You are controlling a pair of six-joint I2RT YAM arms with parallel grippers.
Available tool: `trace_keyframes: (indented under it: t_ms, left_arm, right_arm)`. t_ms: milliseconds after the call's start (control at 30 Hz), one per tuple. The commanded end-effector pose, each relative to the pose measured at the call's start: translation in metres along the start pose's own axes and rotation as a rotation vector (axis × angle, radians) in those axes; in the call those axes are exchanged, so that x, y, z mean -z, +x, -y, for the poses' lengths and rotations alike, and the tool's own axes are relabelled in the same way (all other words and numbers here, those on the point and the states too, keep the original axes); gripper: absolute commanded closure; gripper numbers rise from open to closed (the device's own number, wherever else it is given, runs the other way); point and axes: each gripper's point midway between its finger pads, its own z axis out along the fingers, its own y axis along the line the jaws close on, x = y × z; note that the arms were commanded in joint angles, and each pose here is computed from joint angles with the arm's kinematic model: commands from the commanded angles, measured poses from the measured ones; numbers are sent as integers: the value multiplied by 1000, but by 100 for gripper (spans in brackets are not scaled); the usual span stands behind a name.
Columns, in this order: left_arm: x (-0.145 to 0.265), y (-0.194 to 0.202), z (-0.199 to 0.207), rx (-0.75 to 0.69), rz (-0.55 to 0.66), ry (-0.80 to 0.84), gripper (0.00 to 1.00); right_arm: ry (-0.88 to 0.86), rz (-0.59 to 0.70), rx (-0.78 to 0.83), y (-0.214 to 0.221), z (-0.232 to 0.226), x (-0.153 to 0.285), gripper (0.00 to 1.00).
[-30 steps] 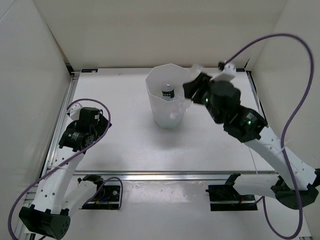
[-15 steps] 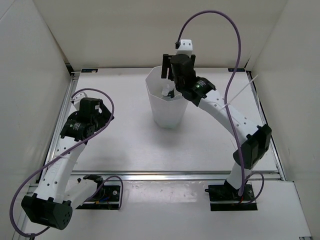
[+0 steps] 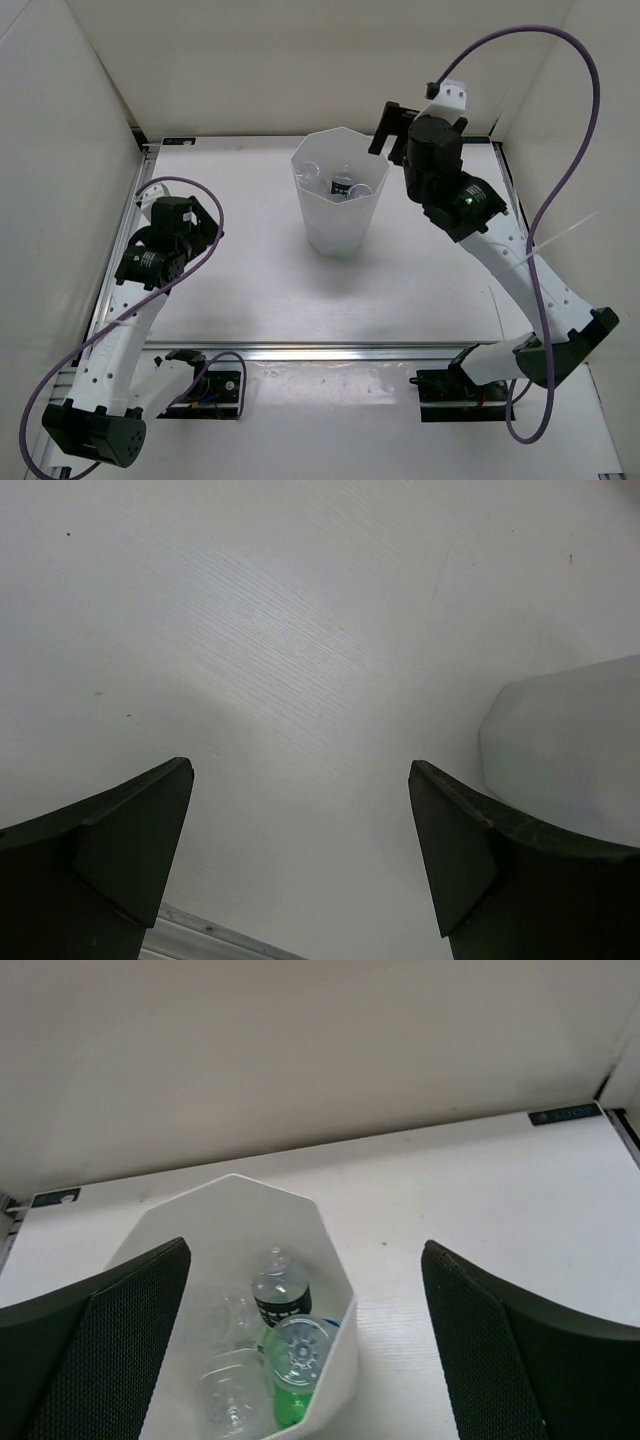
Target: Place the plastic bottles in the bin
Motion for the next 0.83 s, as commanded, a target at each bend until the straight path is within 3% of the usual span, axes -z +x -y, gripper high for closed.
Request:
trace_keyframes:
  t_ms: [0, 133, 233, 367, 567, 800]
  left_arm:
    - [5, -5, 2, 1, 20, 22, 0]
    - [15, -24, 1, 14, 76, 5, 0]
    - [20, -40, -17, 31, 147, -101, 0]
    - [27, -46, -60, 78, 228, -321, 0]
    - [44, -61, -72, 88, 291, -380, 0]
    - [37, -58, -70, 82, 287, -368, 0]
  right_arm:
    - [128, -119, 21, 41, 34, -3, 0]
    - [227, -197, -45, 54, 64, 6, 0]
    - [297, -238, -73, 68, 87, 12, 0]
    - [260, -347, -56, 87, 97, 18, 0]
    - [200, -550, -72, 120, 90, 28, 0]
    - [278, -520, -32, 110, 109, 29, 0]
